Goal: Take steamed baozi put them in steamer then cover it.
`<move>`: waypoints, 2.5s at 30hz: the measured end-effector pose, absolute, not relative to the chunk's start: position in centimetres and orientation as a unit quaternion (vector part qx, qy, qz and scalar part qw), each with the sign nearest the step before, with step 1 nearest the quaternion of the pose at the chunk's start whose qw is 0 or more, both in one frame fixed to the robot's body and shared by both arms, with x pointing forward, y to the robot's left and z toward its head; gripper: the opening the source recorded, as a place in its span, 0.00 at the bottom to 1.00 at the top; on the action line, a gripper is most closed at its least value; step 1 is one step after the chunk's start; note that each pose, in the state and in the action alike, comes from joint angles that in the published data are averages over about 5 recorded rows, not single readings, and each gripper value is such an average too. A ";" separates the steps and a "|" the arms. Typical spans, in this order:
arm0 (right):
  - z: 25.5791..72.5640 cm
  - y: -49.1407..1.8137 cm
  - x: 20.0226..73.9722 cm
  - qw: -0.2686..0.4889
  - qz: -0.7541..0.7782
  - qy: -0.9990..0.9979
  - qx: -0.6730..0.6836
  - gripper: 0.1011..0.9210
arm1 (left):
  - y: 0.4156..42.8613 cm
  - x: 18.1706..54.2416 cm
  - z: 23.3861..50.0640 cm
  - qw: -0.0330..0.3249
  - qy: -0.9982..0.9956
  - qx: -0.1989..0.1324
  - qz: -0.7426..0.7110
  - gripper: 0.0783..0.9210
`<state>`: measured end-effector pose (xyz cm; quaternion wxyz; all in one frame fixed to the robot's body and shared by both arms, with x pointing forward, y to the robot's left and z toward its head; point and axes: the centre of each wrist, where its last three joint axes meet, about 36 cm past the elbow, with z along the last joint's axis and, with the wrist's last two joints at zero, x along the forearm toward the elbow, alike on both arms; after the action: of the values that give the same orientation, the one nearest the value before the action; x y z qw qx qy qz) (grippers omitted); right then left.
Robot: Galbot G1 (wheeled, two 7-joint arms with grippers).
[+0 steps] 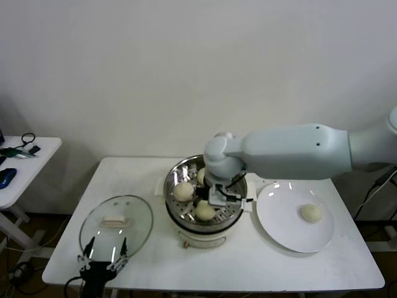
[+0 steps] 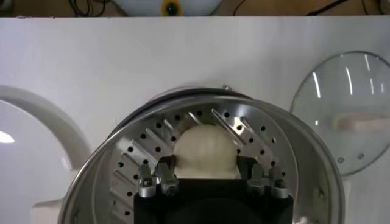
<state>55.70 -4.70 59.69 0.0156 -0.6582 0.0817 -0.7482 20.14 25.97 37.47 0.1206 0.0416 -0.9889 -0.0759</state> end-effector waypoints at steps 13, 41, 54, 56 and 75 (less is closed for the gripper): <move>60.8 -5.9 57.2 0.014 -0.751 0.101 -0.653 0.88 | 25.8 20.1 37.5 0.118 -0.989 0.041 -0.075 0.88; 62.4 -39.8 63.1 -0.377 -0.584 0.502 -0.514 0.88 | 25.6 20.4 37.6 0.108 -0.991 0.033 -0.074 0.88; 52.7 -45.6 61.7 -0.450 -0.531 0.533 -0.481 0.88 | 25.5 20.4 37.0 0.117 -0.990 0.035 -0.073 0.88; 51.7 -46.0 61.7 -0.457 -0.525 0.536 -0.476 0.88 | 25.5 20.3 36.9 0.119 -0.990 0.035 -0.073 0.88; 46.0 -46.6 62.1 -0.482 -0.509 0.551 -0.453 0.85 | 25.4 19.9 36.9 0.124 -0.989 0.038 -0.075 0.88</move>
<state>62.10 -46.59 46.00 -0.4820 -0.4531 0.5506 -0.5091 19.88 25.39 36.89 0.1235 0.0385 -0.9888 -0.0746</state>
